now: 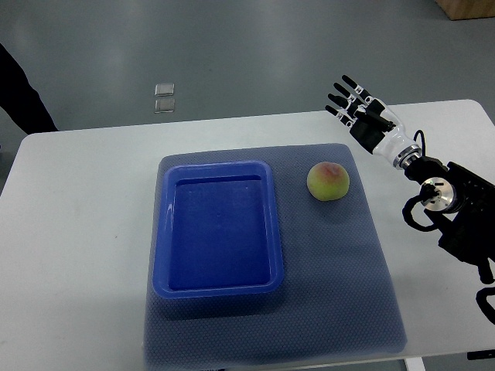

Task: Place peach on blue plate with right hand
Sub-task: 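Move the right hand forward over the peach beside the blue tray, then close the right hand fingers around the peach and lift it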

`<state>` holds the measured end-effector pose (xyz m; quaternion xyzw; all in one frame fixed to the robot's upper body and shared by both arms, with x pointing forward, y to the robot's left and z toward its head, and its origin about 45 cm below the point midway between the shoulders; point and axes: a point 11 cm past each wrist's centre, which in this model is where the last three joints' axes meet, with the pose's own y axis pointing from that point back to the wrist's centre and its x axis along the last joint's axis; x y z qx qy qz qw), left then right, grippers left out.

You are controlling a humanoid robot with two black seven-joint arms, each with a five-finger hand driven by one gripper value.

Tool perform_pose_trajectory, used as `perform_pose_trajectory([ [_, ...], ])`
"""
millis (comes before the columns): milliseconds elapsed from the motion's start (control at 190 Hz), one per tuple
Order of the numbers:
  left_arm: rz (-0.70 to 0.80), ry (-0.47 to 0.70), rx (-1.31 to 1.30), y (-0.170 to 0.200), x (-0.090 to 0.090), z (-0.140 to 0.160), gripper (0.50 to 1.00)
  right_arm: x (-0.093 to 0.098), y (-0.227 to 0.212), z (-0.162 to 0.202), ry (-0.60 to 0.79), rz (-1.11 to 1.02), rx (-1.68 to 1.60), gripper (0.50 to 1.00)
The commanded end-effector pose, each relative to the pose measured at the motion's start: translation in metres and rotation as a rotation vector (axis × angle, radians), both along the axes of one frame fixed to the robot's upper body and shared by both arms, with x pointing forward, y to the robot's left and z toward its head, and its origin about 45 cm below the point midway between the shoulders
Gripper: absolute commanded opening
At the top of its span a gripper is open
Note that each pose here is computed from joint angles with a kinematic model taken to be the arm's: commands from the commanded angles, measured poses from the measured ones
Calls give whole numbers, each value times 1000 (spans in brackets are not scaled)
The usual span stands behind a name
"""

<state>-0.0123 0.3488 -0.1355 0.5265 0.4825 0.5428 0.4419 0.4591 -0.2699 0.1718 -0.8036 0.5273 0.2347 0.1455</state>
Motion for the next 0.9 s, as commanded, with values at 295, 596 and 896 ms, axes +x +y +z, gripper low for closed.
perform_pose_trajectory([
  [295, 1, 14, -42, -14, -4, -2, 1000, 25, 9, 88, -214, 520, -1051, 956],
  [596, 1, 14, -42, -14, -4, -2, 1000, 10, 34, 112, -242, 812, -1532, 956],
  [896, 6, 19, -37, -13, -8, -2, 1000, -3, 39, 78, -219, 844, -1498, 956],
])
